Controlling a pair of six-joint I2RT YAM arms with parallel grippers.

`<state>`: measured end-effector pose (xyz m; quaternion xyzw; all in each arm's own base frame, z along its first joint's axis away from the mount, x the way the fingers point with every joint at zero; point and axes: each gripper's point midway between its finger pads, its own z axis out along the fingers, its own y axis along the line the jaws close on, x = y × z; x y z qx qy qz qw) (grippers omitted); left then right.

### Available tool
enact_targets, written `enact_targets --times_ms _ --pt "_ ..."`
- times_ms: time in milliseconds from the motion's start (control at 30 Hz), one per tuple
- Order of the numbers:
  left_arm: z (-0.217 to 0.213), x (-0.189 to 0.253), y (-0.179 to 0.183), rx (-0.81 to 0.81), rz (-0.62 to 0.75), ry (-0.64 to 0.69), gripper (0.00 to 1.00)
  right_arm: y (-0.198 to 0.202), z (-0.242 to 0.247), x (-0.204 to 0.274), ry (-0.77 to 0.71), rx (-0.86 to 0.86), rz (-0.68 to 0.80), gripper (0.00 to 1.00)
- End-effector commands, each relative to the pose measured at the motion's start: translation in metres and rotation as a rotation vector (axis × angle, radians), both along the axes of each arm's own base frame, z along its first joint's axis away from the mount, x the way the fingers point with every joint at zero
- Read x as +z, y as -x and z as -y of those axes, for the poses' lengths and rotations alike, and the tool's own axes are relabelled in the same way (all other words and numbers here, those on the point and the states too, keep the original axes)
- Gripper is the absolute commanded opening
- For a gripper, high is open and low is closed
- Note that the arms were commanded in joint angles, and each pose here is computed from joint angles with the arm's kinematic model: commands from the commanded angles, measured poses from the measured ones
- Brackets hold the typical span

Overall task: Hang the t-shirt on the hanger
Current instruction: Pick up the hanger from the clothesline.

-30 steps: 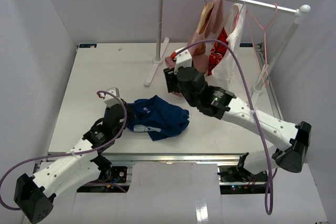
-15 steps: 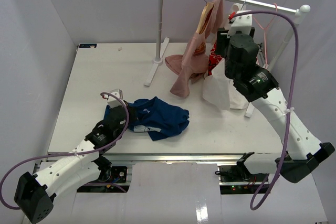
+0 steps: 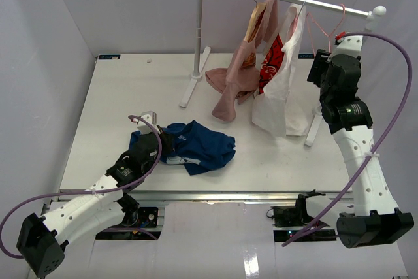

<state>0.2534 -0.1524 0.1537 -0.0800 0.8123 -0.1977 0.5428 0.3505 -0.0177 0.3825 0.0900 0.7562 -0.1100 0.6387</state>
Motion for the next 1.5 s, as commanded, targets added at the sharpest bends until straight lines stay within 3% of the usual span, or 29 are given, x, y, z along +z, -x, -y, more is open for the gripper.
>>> enact_targets --times_ms 0,433,800,1033,1467 --pt "0.005 0.01 -0.001 -0.017 0.029 0.015 0.0 -0.01 -0.003 -0.023 -0.033 0.062 -0.044 0.66" --pt "0.007 0.013 0.001 -0.031 0.037 0.013 0.0 -0.015 0.003 -0.062 -0.015 0.066 -0.116 0.6" --pt "0.006 0.013 0.001 -0.029 0.038 0.011 0.0 -0.019 0.005 -0.049 -0.027 0.058 -0.09 0.32" --pt "0.006 0.011 0.001 -0.024 0.034 0.008 0.0 -0.026 0.002 -0.033 -0.03 0.072 -0.07 0.08" --pt "0.006 0.014 0.001 -0.027 0.041 0.016 0.0 -0.014 -0.003 0.035 -0.039 0.109 0.043 0.08"
